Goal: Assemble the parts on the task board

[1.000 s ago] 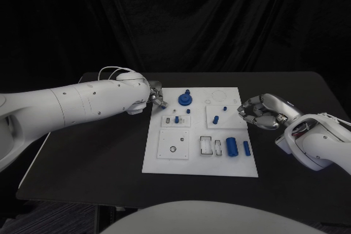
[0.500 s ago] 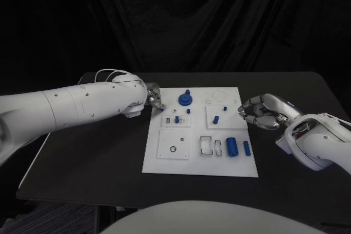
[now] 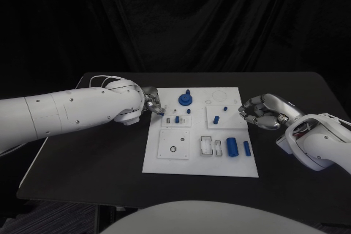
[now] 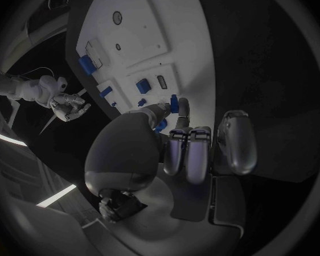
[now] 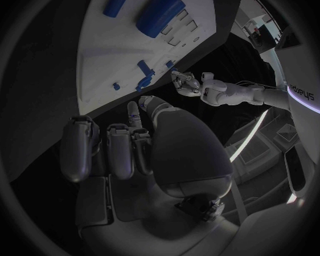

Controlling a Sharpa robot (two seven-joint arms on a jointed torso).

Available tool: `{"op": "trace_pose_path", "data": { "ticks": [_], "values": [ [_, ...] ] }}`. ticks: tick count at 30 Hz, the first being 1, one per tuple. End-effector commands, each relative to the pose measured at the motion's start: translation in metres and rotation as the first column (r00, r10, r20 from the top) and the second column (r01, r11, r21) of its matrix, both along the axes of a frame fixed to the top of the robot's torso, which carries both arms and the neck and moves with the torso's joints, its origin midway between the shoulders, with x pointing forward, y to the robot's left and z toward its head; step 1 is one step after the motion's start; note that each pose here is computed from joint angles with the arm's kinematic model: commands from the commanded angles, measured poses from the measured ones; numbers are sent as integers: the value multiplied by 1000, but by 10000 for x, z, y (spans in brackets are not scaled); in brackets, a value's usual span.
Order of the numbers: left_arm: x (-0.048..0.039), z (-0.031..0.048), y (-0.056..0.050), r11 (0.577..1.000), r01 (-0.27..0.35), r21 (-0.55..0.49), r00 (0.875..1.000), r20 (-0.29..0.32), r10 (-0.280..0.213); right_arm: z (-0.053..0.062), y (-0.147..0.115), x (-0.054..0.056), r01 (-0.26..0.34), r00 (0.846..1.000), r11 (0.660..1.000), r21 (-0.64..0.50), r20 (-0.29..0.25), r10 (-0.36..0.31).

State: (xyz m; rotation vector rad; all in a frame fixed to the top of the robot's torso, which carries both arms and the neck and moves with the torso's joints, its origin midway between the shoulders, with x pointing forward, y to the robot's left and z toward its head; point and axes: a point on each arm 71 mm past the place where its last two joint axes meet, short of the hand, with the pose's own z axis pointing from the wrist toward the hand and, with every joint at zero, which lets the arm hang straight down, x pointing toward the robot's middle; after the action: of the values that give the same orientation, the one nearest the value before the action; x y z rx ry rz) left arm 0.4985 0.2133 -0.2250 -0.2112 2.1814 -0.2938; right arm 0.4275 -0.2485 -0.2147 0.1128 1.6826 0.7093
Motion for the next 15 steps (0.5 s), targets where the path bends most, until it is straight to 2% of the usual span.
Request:
{"op": "trace_pose_path", "data": {
  "ticks": [1, 15],
  "values": [
    [-33, 23, -5, 998, -50, -25, 999, -3, 50, -2, -12, -1, 10, 1000, 1000, -3, -5, -10],
    [-73, 38, -76, 998, -41, -55, 999, 18, 42, -3, -7, -2, 10, 1000, 1000, -1, -8, -10]
  ]
}}
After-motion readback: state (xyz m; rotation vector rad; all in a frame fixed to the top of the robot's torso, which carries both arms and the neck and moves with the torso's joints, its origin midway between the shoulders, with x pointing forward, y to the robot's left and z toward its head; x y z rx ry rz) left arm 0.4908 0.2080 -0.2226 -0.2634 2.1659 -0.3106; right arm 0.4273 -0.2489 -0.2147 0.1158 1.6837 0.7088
